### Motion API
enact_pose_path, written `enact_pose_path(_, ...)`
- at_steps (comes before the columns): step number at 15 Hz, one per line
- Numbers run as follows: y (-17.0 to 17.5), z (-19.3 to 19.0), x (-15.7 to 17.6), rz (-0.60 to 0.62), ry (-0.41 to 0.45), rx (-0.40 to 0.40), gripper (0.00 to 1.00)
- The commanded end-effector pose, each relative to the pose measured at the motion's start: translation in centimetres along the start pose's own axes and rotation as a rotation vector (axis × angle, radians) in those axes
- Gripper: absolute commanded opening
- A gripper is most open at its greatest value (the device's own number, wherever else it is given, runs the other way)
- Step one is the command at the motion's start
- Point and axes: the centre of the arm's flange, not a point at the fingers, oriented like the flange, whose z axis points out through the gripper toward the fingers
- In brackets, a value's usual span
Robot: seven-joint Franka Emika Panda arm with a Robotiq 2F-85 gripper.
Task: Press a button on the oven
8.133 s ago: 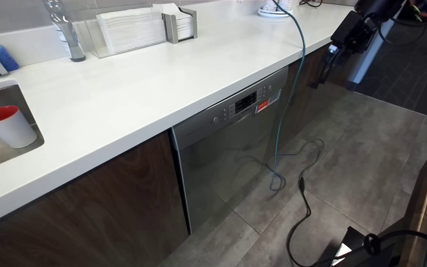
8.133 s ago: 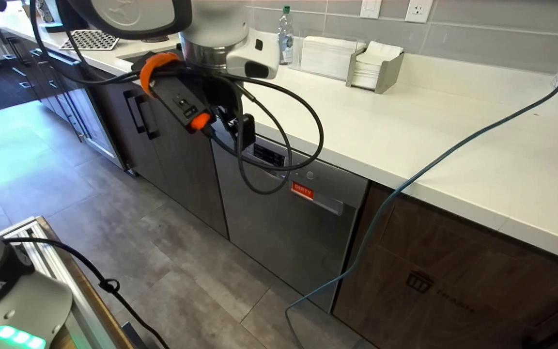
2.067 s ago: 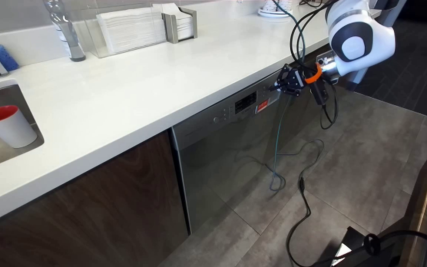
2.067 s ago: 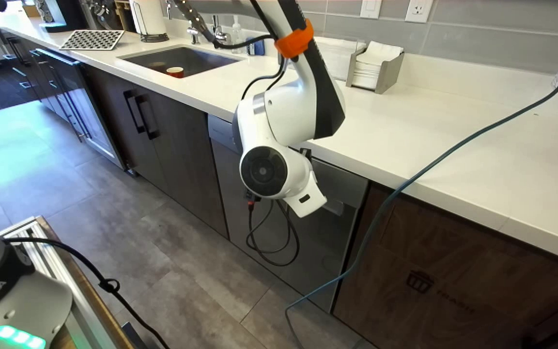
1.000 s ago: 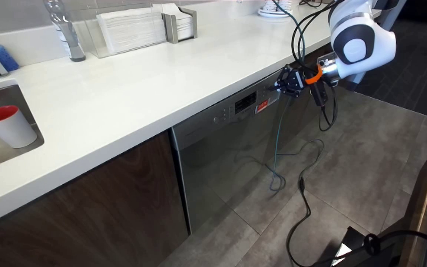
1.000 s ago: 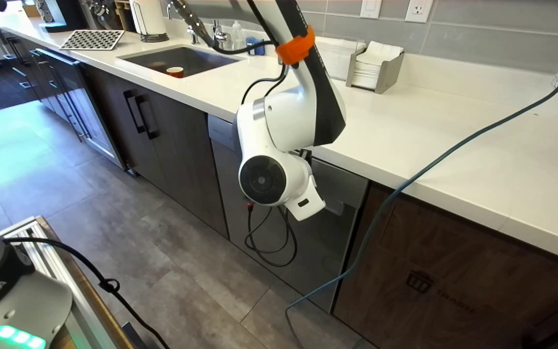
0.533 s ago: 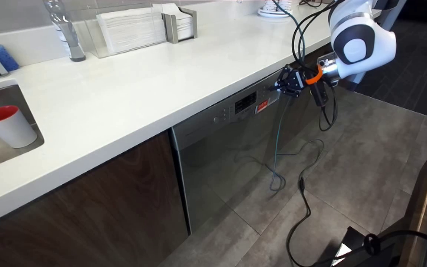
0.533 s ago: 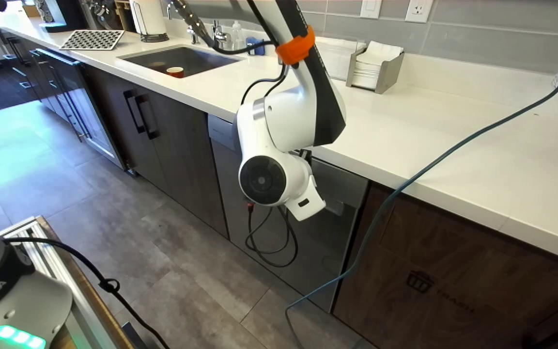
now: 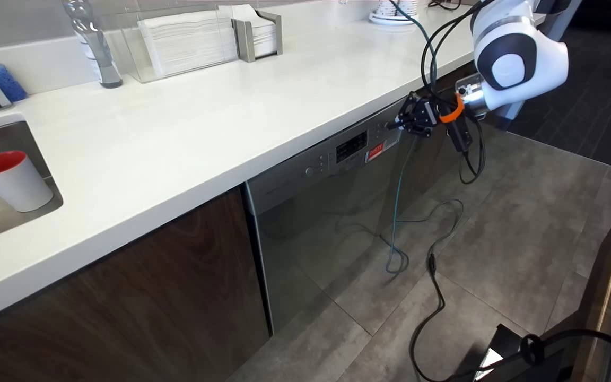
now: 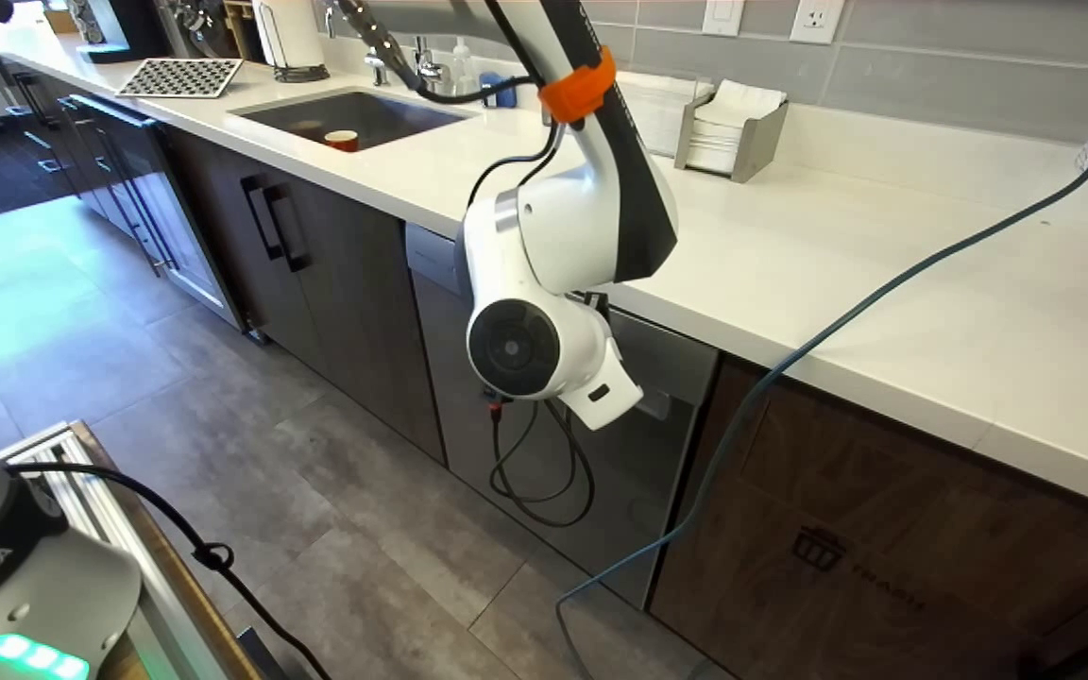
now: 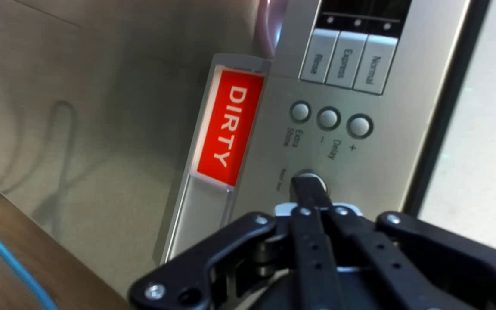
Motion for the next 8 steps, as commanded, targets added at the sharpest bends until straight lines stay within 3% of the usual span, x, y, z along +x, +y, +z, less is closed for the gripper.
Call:
enact_pose_path(1,-0.7,-1.1,1.3,-0.056,0.058,-0.023,0.00)
enact_pose_path(2,-0.6,-1.3,1.6,-0.072,0.055,-0.041,0.00)
enact_pose_path(3,-0.6,-1.7,1.6,-0.083,0.038,-0.061,0.26)
enact_pose_path(5,-0.3,-2.1,1.8,-0.104,0.029,-0.105,0.32)
enact_pose_path(8,-0.1,-4.2,1.7,-0.164,-0.022,-0.179,0.53)
